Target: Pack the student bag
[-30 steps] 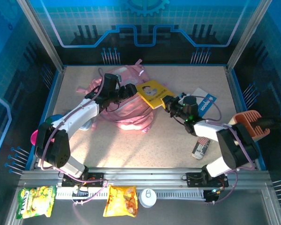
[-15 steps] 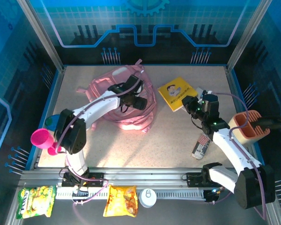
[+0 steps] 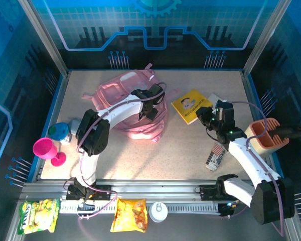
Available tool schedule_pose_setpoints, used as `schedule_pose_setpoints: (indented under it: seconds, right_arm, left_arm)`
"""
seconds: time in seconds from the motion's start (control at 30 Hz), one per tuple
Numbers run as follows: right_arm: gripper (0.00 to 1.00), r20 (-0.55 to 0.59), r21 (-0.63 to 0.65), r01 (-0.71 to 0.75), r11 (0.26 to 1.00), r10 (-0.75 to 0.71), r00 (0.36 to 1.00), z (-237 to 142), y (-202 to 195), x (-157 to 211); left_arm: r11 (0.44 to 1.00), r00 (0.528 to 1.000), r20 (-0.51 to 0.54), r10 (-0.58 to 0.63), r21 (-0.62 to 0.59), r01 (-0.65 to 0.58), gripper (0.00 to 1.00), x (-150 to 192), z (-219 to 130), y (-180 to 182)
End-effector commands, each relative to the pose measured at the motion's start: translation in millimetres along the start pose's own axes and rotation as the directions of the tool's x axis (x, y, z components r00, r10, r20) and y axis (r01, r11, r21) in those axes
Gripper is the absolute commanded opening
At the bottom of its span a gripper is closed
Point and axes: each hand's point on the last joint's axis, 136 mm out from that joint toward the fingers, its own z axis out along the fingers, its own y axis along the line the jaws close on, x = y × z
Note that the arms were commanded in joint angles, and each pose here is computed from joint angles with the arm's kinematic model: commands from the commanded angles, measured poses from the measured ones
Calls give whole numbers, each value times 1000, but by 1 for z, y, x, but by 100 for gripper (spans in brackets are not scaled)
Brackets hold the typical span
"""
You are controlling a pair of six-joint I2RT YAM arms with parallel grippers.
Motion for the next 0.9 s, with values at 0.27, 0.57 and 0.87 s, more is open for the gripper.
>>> schedule_pose_setpoints:
  seconds: [0.27, 0.57, 0.87]
  right_arm:
    - [1, 72, -64, 20, 998, -15, 997, -9, 21, -19]
    - [1, 92, -48, 28, 998, -23, 995, -14, 18, -24]
    - [1, 101, -17, 40, 999, -39, 994, -19, 8, -26]
  left_arm:
    - [993, 998, -52, 39, -110, -45, 37, 3, 6, 9]
    - [998, 998, 60, -7, -65, 10, 7, -18, -27, 11]
    - [993, 969, 217, -115, 10, 115, 0, -43, -75, 26]
